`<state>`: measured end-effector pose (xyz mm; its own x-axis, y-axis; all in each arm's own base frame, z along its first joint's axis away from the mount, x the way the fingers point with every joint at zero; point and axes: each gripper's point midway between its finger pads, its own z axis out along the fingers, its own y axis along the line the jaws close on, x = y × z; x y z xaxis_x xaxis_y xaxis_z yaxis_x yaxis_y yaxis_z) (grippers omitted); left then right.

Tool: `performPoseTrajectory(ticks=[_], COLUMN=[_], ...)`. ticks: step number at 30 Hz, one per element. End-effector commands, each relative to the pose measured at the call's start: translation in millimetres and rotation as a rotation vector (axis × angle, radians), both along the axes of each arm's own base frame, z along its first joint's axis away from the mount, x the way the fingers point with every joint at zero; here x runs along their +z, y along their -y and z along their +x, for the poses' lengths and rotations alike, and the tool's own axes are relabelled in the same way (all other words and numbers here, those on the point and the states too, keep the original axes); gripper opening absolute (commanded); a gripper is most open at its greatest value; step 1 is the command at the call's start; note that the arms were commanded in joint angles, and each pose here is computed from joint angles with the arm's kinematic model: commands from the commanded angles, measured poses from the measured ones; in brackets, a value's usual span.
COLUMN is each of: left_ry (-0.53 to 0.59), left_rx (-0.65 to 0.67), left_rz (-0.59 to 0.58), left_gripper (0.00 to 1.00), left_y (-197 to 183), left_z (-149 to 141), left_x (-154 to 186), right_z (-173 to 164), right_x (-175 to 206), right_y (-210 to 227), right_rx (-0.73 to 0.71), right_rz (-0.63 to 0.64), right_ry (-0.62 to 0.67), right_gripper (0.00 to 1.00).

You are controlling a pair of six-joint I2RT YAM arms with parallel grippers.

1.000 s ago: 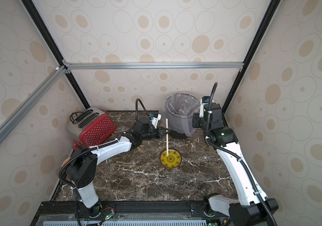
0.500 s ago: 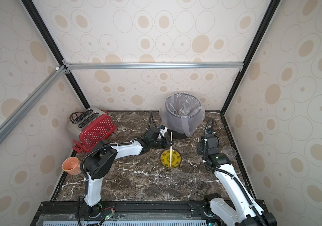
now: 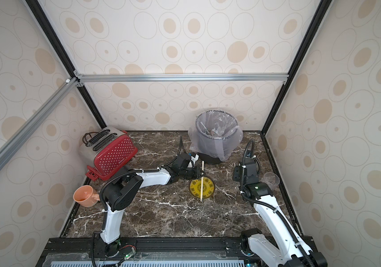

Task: Remove the packaging of disposable chopsticks
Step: Place the disposable chopsticks on the plate.

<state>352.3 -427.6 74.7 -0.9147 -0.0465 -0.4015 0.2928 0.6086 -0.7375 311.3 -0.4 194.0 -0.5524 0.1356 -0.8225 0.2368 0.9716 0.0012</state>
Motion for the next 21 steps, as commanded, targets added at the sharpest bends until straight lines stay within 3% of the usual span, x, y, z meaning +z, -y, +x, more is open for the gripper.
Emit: performPoseTrajectory(ticks=[1, 6, 21], left_ry=[-0.020, -0.020, -0.002], left_rx=[-0.007, -0.012, -0.015], left_rz=[0.025, 0.070, 0.114], left_gripper=[0.11, 0.19, 0.18], left_y=[3.7, 0.2, -3.9], left_z=[-3.6, -3.7, -2.8], left_x=[-8.9, -14.0, -12.3], right_z=[2.0, 3.0, 1.4], right_x=[-0.9, -2.4, -15.8], right_y=[-0.1, -1.1, -3.4], right_rx=[-0.007, -0.001, 0.003], right_rz=[0.012, 0.014, 0.031], right_ry=[0.014, 0.009, -0.015], right_gripper=[0.48, 0.48, 0.48])
